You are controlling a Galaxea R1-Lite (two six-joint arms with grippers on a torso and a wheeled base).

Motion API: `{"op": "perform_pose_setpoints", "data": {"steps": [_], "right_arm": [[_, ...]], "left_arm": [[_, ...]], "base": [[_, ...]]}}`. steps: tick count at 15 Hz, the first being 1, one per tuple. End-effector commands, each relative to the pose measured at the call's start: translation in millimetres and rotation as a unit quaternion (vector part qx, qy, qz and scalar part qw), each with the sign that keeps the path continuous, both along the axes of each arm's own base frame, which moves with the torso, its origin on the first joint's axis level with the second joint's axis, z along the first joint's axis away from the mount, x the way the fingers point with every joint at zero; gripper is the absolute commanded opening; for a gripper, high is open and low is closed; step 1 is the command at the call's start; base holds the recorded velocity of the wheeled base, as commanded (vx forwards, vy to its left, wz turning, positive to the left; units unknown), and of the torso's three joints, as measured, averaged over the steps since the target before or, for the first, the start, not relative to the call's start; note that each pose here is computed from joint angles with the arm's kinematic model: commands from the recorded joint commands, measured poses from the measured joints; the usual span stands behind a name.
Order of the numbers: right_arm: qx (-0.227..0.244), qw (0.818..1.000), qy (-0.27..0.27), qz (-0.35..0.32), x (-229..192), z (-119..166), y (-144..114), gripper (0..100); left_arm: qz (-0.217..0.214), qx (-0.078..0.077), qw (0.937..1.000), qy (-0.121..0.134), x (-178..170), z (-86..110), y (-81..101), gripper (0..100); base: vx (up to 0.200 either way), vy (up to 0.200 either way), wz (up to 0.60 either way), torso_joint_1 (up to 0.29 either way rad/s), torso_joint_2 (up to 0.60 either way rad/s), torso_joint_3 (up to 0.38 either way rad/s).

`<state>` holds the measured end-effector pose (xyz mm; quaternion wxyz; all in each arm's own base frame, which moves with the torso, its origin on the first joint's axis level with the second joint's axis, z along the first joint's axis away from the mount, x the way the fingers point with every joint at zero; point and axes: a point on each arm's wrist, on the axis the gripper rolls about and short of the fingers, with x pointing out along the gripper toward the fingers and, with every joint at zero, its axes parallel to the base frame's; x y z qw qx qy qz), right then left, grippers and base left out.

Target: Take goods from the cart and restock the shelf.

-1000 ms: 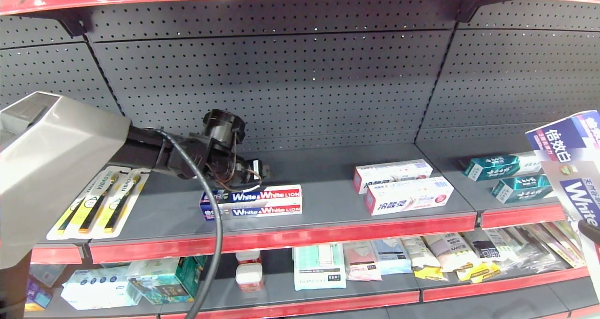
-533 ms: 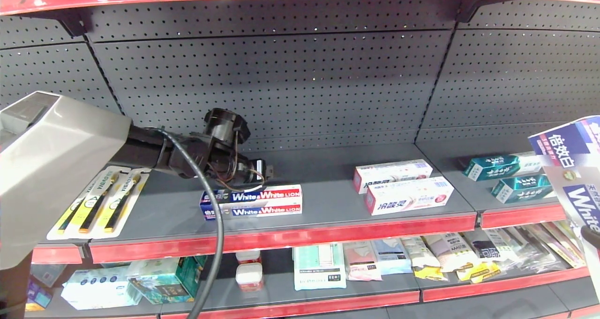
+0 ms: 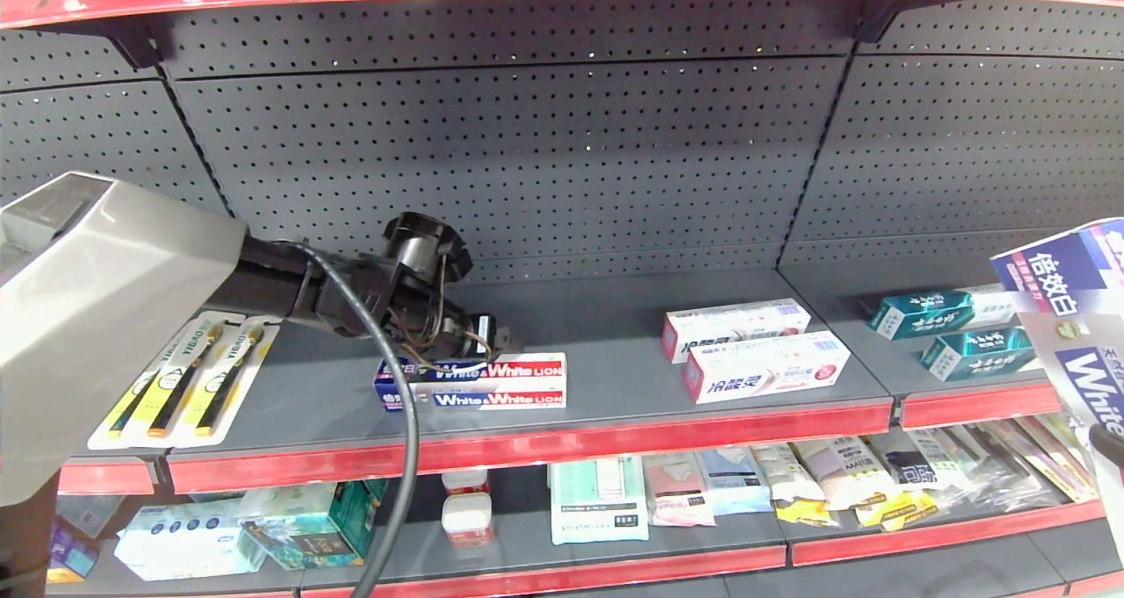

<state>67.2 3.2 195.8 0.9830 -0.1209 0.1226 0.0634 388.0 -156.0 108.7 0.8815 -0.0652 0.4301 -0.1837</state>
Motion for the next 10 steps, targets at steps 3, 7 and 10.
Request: {"op": "perform_pose_setpoints", "data": {"steps": [3,7,10], "right_arm": [[0.000,1.000,0.004,0.000,1,-1,0,0],[0.000,1.000,0.006,0.000,0,-3,0,0],[0.000,1.000,0.006,0.001,0,-3,0,0]], "left_arm": [[-0.003,0.007,0.9999,0.010,-4,0.4,1.6,100],[-0.012,0.004,0.9996,0.024,-12,1.5,5.9,100],[-0.009,0.010,0.9993,0.036,-17,-3.4,9.9,100]], "base": [[0.000,0.000,0.00,0.000,0.00,0.000],[0.000,0.000,0.00,0.000,0.00,0.000],[0.000,0.000,0.00,0.000,0.00,0.000]]}}
